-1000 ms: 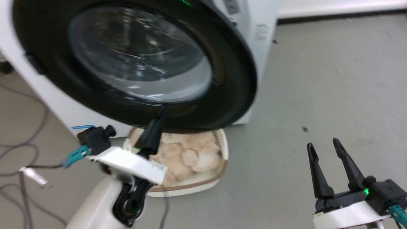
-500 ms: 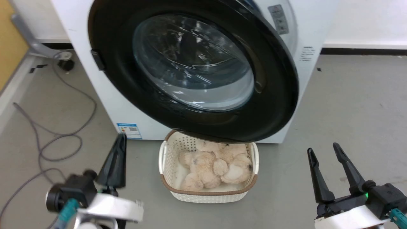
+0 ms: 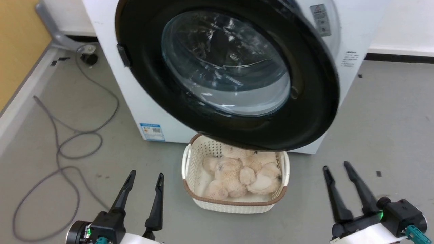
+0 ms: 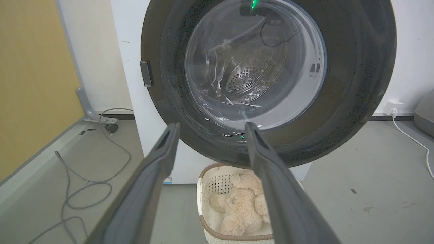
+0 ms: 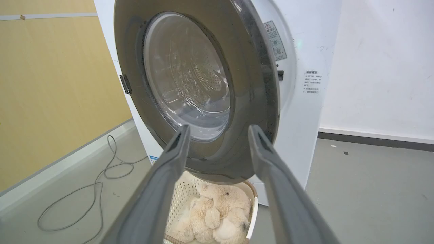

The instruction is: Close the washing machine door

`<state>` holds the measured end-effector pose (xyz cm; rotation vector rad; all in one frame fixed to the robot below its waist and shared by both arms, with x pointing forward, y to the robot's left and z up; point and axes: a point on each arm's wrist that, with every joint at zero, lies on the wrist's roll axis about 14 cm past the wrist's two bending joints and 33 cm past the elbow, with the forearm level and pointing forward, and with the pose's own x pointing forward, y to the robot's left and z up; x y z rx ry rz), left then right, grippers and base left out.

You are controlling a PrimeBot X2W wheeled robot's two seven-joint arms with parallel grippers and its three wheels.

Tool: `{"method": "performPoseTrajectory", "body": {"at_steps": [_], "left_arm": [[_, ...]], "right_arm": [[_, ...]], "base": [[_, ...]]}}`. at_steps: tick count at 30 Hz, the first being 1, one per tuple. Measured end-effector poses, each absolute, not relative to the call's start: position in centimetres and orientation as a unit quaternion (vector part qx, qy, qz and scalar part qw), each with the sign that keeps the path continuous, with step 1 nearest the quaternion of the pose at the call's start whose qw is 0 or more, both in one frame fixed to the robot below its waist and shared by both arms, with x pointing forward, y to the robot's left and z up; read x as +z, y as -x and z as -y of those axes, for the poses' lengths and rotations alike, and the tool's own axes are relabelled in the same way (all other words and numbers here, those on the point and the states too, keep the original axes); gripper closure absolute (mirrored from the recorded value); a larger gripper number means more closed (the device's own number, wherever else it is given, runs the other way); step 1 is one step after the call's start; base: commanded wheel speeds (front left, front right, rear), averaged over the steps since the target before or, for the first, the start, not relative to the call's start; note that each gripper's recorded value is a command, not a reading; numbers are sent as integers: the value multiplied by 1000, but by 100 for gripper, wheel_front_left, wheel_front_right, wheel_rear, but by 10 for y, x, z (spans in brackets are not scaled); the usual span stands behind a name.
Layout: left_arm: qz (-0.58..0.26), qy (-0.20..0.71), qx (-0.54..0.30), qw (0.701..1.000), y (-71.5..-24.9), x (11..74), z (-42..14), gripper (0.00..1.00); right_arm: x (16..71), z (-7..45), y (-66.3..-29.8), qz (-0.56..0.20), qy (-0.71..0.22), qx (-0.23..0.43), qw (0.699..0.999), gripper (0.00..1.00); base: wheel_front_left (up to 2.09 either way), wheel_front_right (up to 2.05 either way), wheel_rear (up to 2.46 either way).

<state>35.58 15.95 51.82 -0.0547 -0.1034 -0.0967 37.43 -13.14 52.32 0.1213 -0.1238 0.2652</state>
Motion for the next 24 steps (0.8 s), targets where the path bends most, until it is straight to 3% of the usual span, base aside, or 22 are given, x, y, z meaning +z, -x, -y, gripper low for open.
{"method": "performPoseTrajectory", "body": {"at_steps": [8,16,24], "left_arm": [[42,30,-41,998,-362,511,-162,0],[24,37,-32,998,-380,497,-166,0],[6,34,-24,999,-397,481,-172,0]], "right_arm": [[517,108,-398,52,-40,189,980,100],[511,89,-458,40,-6,248,968,100],[500,98,-528,18,13,254,967,100]], "base": [[0,0,0],[0,0,0],[0,0,0]]}}
